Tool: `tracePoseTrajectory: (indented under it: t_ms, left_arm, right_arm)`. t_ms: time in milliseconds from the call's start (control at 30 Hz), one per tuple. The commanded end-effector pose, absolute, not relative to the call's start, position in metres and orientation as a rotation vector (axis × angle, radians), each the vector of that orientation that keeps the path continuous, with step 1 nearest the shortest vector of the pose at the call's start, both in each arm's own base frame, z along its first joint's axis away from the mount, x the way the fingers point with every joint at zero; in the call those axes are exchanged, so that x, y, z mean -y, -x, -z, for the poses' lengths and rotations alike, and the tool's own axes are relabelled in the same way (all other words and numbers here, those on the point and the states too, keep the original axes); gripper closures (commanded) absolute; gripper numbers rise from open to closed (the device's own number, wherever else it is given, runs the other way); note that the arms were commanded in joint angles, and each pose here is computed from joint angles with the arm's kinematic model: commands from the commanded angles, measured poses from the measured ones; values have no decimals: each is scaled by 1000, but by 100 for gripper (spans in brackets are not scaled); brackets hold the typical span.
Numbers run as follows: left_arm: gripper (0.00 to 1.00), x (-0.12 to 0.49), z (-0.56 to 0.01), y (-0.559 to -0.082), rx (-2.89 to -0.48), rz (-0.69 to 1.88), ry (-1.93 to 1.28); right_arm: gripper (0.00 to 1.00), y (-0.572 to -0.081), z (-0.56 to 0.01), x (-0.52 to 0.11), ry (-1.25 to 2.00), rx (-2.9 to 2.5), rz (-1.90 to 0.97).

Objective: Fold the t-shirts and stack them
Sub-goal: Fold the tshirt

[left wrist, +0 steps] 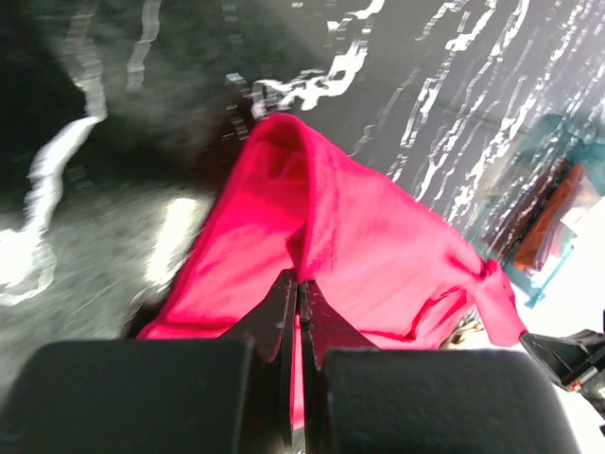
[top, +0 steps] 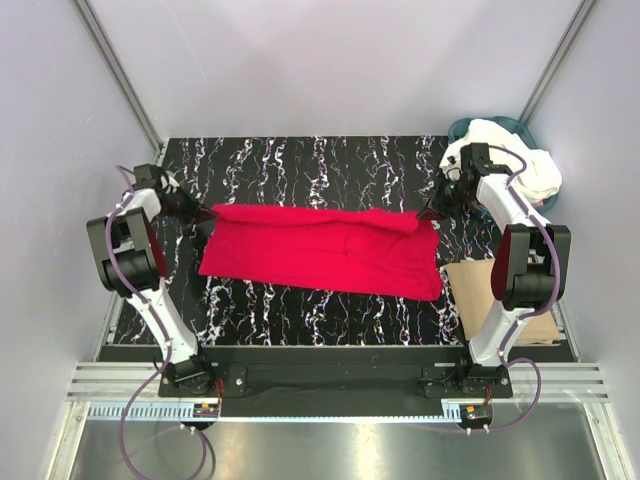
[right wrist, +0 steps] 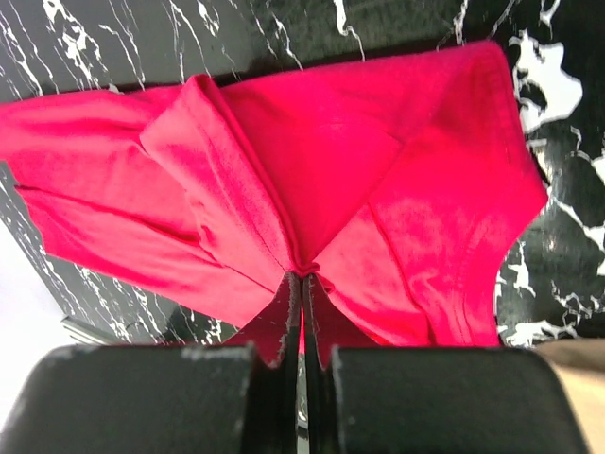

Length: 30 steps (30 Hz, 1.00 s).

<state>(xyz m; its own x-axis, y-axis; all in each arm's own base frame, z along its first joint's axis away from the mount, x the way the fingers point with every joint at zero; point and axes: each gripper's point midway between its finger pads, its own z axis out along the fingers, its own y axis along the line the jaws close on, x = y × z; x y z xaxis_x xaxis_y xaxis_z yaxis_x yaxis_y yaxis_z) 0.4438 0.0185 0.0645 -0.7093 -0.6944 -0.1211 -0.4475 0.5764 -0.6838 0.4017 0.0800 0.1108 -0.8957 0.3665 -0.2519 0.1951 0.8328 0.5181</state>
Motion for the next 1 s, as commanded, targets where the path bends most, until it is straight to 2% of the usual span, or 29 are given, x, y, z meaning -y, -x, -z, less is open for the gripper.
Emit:
tracePoseTrajectory:
  t_ms: [0,367,700,967]
  left_arm:
    - [100,-33,-82,-437,-2433,834,877]
    - [100,-36,-52,-418,-2552,793,925]
    - [100,-53,-55,-405,-2566,654,933]
    - [100,-48,-40,-396,-2611,681,974]
  right_arm:
    - [100,-393,-121,-75,-413,-2646,-682]
    - [100,-372,-89,-69,-428,-2733,-636]
    - [100,-367,-92,-65,-438,-2724,-611]
    - [100,-365,-85,-63,-439,-2743,-593]
